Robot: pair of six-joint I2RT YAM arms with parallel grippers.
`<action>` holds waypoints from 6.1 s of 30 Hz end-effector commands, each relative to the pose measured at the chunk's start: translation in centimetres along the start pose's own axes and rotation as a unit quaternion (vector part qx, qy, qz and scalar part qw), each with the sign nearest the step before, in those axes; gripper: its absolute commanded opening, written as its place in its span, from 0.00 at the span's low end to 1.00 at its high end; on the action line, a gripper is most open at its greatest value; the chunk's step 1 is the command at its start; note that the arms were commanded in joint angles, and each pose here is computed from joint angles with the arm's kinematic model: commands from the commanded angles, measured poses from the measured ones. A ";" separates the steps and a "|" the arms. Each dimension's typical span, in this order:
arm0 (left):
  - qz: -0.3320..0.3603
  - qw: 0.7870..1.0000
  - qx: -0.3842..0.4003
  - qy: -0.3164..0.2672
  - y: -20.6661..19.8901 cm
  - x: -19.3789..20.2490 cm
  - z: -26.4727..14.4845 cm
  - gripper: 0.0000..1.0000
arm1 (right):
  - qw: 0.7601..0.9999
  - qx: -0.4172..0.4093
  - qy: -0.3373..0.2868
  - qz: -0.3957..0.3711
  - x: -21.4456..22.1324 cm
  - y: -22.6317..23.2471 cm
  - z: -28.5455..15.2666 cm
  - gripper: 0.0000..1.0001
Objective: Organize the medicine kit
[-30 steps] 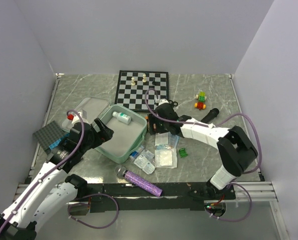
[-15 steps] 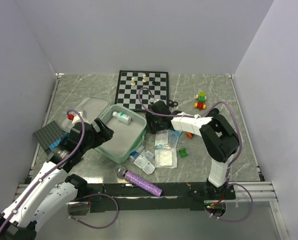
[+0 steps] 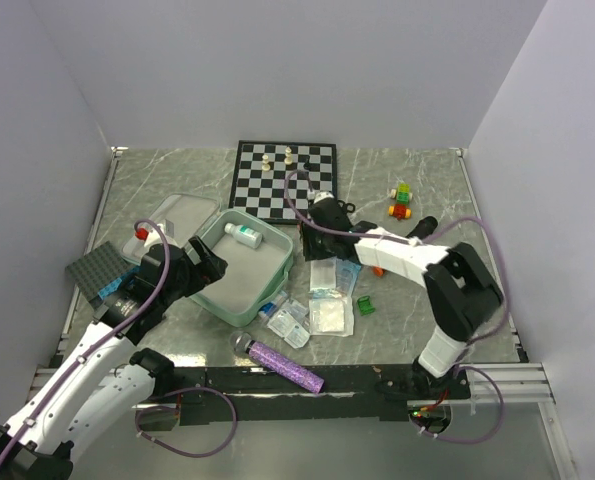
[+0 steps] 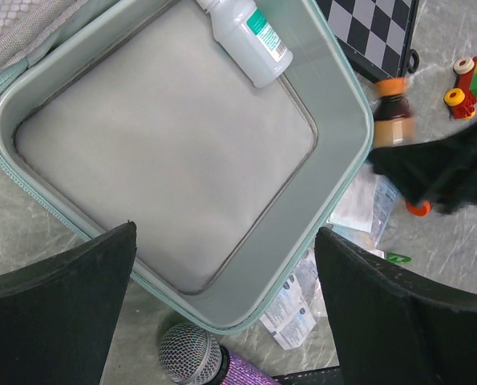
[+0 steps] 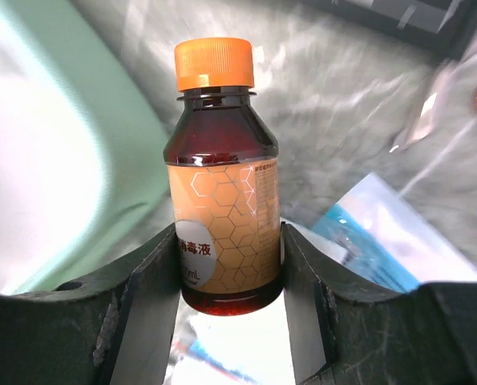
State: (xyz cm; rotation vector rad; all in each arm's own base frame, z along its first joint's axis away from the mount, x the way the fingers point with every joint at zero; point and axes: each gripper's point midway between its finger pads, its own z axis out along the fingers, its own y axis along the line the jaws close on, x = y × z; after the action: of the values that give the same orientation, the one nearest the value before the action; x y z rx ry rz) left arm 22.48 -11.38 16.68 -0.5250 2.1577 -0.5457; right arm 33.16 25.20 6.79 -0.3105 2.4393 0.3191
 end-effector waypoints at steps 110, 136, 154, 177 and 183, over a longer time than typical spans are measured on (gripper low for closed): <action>-0.015 0.999 0.032 -0.027 -1.4 -1.4 -1.3 0.97 | 0.974 -0.203 0.017 -0.103 -3.4 22.2 1.6 0.38; -0.010 0.999 0.034 -0.025 -1.5 -1.4 -1.2 0.98 | 0.981 -0.190 -0.016 -0.040 -7.4 20.4 3.2 0.47; -0.014 0.998 0.047 -0.040 -1.7 -1.7 -1.2 0.99 | 0.990 -0.085 -0.108 -0.019 -3.0 7.6 -10.0 0.86; -0.041 0.996 0.084 0.004 -3.0 0.4 0.2 0.96 | 0.986 -0.076 -0.010 -0.151 10.1 12.0 -6.7 0.89; -0.039 0.996 0.074 0.001 -2.4 0.4 -0.1 0.96 | 0.987 -0.026 0.021 -0.159 11.3 11.7 -4.5 0.88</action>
State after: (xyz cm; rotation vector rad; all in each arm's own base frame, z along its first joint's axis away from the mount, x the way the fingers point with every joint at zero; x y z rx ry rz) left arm 22.78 -13.67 17.24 -0.5212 2.1083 -0.7278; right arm 16.95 33.23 4.59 -0.7852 2.3848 0.3488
